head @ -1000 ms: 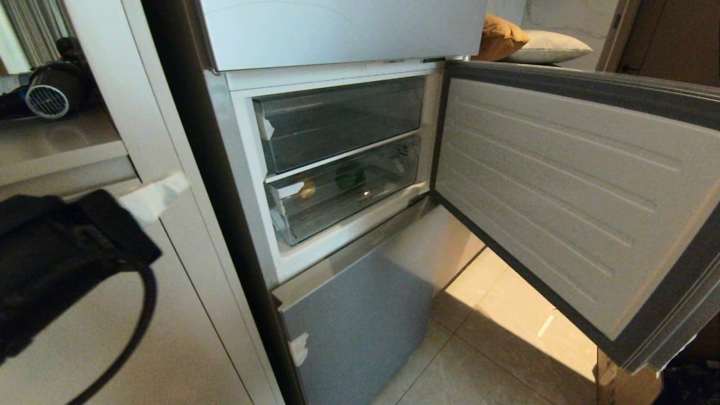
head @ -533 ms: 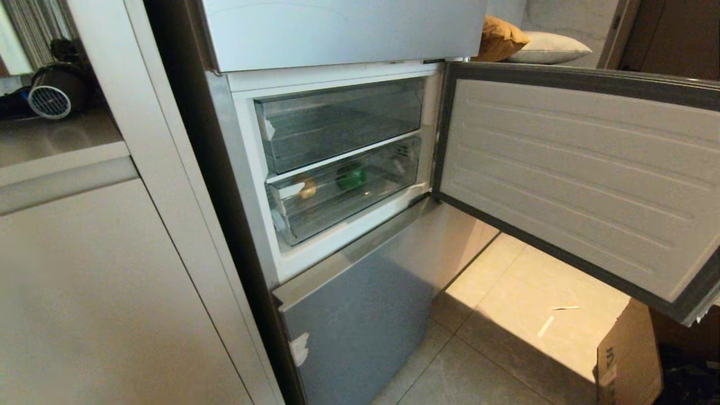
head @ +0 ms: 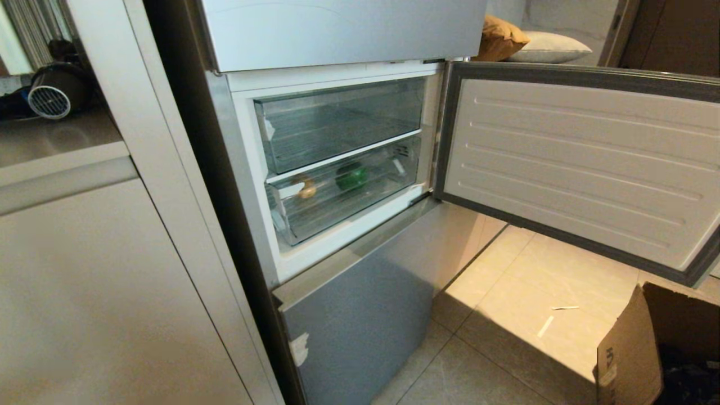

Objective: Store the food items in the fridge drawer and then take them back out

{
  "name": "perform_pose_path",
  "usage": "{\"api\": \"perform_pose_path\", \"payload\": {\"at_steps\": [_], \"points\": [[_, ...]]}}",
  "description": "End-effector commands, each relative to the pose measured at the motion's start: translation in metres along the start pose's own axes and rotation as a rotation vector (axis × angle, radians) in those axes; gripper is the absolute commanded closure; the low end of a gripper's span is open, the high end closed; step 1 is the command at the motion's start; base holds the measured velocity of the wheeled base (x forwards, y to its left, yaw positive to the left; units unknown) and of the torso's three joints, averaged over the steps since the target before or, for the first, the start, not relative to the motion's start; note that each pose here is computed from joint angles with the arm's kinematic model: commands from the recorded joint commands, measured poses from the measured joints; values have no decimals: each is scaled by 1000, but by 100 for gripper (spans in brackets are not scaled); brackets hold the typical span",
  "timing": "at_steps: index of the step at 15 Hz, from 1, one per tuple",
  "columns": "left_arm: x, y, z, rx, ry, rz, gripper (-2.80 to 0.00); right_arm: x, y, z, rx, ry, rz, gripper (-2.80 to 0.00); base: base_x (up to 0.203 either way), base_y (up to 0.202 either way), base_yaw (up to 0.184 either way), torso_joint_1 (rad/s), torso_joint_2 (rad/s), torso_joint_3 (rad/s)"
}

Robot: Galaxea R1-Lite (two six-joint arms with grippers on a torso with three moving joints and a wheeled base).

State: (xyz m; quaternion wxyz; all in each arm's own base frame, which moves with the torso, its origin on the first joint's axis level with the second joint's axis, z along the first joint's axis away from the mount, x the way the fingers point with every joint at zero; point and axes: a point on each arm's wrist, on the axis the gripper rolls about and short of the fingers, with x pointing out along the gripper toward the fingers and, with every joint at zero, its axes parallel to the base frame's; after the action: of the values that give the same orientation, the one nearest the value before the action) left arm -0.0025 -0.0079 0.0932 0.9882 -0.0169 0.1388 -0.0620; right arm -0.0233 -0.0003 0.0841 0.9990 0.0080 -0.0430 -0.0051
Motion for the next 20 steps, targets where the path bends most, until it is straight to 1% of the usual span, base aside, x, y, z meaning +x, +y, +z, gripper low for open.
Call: {"api": "perform_pose_path", "payload": {"at_steps": [1, 2, 3, 4, 5, 6, 7, 8, 10, 11, 13, 14, 15, 17, 18, 19, 20], "points": [[-2, 0, 1, -10, 4, 11, 0, 2, 0, -9, -1, 29, 0, 0, 0, 0, 0, 0, 0, 0], [-2, 3, 0, -5, 6, 122, 0, 2, 0, -9, -1, 29, 0, 0, 0, 0, 0, 0, 0, 0], [-1, 6, -3, 11, 12, 258, 0, 2, 0, -9, -1, 29, 0, 0, 0, 0, 0, 0, 0, 0], [0, 8, -5, 21, 11, 338, 0, 2, 0, -9, -1, 29, 0, 0, 0, 0, 0, 0, 0, 0], [2, 8, -9, 28, 24, 334, 0, 2, 0, -9, -1, 29, 0, 0, 0, 0, 0, 0, 0, 0], [3, 8, -12, 40, 49, 275, 0, 2, 0, -9, -1, 29, 0, 0, 0, 0, 0, 0, 0, 0], [2, 7, -13, 55, 54, 218, 0, 2, 0, -9, -1, 29, 0, 0, 0, 0, 0, 0, 0, 0], [2, 7, -13, 63, 54, 194, 0, 2, 0, -9, -1, 29, 0, 0, 0, 0, 0, 0, 0, 0], [3, 7, -13, 68, 29, 196, 0, 2, 0, -9, -1, 29, 0, 0, 0, 0, 0, 0, 0, 0], [3, 7, -12, 83, 29, 192, 0, 2, 0, -9, -1, 29, 0, 0, 0, 0, 0, 0, 0, 0], [3, 7, -13, 105, 27, 143, 0, 2, 0, -9, -1, 29, 0, 0, 0, 0, 0, 0, 0, 0], [1, 7, -13, 113, 5, 113, 0, 2, 0, -9, -1, 29, 0, 0, 0, 0, 0, 0, 0, 0], [-3, 7, -15, 120, -51, 99, 0, 2, 0, -9, -1, 29, 0, 0, 0, 0, 0, 0, 0, 0], [-13, 6, -20, 138, -201, 99, 0, 2, 0, -9, -1, 29, 0, 0, 0, 0, 0, 0, 0, 0], [-16, 6, -22, 134, -253, 106, 0, 2, 0, -9, -1, 29, 0, 0, 0, 0, 0, 0, 0, 0], [-16, 6, -23, 98, -277, 113, 0, 2, 0, -9, 1, 29, 0, 0, 0, 0, 0, 0, 0, 0], [-16, 6, -22, 53, -279, 117, 0, 2, 0, -9, -1, 29, 0, 0, 0, 0, 0, 0, 0, 0]]}}
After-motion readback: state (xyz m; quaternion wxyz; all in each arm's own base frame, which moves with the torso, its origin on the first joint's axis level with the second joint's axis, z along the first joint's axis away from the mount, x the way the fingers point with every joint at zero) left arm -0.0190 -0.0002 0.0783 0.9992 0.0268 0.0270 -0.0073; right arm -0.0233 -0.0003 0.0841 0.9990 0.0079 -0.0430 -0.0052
